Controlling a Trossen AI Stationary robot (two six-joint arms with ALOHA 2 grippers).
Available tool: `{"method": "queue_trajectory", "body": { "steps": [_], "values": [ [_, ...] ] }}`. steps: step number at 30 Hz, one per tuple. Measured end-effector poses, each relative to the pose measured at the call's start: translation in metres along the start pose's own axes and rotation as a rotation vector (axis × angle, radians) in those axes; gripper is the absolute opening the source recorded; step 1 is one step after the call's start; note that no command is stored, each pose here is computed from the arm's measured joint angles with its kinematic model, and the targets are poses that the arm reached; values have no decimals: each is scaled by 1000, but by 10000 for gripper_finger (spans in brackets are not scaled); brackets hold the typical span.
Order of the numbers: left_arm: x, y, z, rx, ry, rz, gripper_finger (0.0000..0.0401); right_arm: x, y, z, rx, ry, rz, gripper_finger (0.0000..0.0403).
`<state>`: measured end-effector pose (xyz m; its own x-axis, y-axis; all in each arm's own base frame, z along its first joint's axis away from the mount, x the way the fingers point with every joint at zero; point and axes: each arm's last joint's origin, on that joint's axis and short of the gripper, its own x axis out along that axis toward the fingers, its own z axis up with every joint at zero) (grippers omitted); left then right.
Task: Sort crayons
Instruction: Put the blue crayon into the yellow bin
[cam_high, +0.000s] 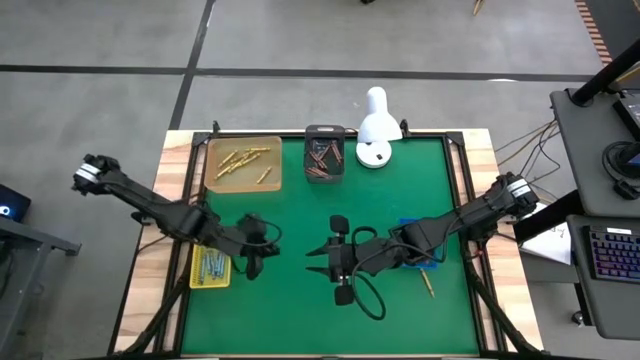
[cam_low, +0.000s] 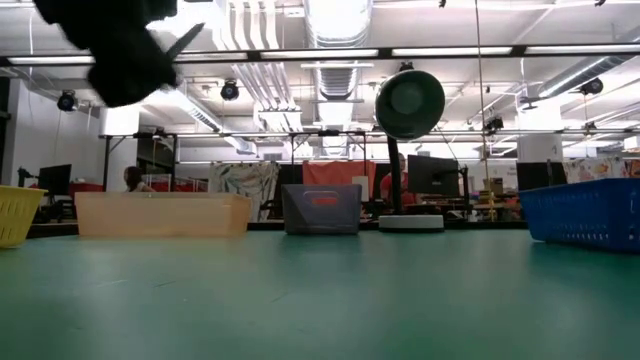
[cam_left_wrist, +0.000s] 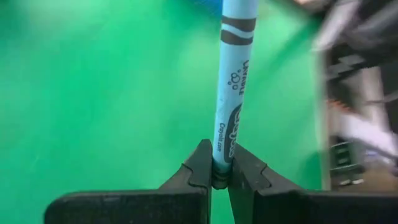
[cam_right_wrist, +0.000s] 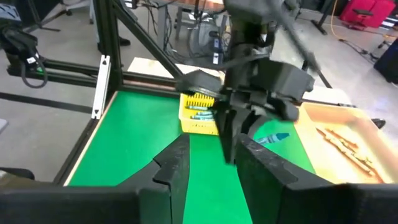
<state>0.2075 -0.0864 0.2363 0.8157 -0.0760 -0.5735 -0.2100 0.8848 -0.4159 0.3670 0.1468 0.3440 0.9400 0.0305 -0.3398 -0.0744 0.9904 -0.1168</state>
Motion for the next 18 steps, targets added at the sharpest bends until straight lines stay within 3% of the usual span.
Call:
{"method": "queue_trajectory", "body": {
  "steps": [10,18],
  "values": [
    [-44,8,-20,-287,552,536,6,1,0,-7,-5,61,-19,122],
    [-42,1,-43,-431,900,712,6,1,0,-10,-7,89,-20,123]
  ]
}}
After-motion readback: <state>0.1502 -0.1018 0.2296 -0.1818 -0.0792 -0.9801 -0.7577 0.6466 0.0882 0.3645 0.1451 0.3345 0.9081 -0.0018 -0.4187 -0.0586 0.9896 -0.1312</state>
